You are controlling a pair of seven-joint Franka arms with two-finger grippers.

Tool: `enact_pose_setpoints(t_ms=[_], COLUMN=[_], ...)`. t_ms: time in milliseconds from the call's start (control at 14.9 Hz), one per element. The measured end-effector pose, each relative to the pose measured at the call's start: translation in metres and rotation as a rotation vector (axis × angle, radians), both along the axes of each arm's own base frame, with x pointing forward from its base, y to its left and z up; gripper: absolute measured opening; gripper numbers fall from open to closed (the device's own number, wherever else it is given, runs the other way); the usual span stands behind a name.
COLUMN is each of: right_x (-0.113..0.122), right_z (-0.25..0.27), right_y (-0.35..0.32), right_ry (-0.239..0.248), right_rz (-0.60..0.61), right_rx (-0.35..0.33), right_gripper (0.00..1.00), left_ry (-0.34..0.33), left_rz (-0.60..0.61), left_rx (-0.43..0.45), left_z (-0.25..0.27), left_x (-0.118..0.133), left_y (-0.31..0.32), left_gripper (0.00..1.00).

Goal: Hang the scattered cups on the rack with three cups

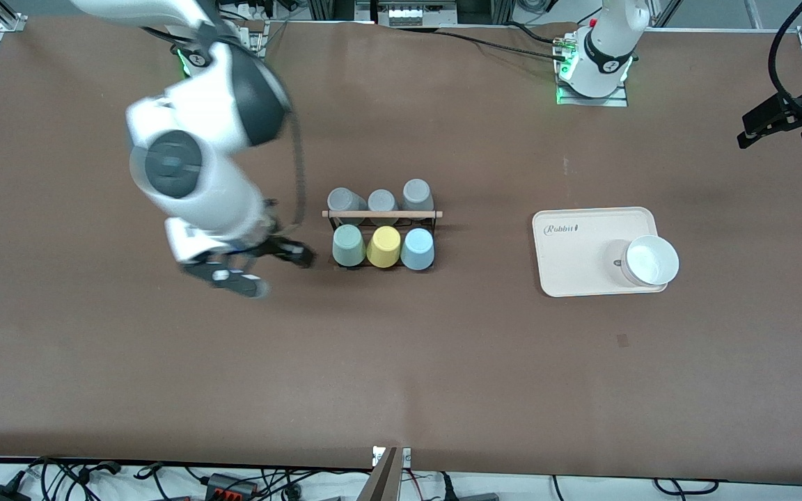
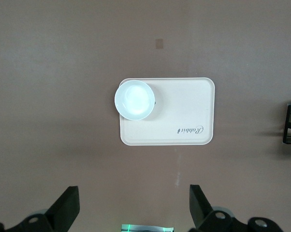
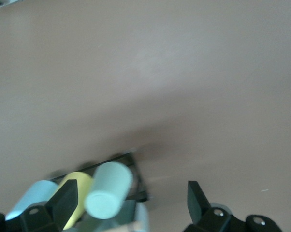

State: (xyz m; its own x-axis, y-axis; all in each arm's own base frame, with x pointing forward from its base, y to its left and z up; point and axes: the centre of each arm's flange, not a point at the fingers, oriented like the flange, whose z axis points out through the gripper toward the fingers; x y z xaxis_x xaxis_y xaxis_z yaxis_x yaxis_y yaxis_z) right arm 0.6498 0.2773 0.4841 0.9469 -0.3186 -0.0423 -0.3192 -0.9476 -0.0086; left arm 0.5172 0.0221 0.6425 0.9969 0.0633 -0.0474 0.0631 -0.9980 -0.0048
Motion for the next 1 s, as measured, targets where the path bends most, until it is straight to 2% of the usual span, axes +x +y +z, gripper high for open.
enact_pose_setpoints(t_ms=[201,402,536,670,1004], right_x=[0.013,0.028,0.034,0.031,0.015], right_z=[0.022,0.03,0.038,0.052,0.088], right_y=[-0.069,-0.141,-0.19,-0.223,-0.282], right_ry=[0.01,-0.001,-0.014,-0.028,-0.067], right_rz=[0.081,0.123,0.195,0.243,0.254], right_rx=[-0.006,-0.002,0.003,0.0,-0.045], right_gripper=[1.0,1.0,1.0,1.0,1.0], left_ry=[-0.001,-0.021,-0.028,-0.03,-0.034], left_rz=[0.001,0.001,0.002,0.002,-0.002], left_rx=[0.0,0.001,0.001,0.001,0.001], left_z=[0.0,0.002,0.003,0.003,0.004], left_x=[0.0,0.002,0.003,0.003,0.003], left_y=[0.0,0.001,0.001,0.001,0.002], left_gripper=[1.0,1.0,1.0,1.0,1.0])
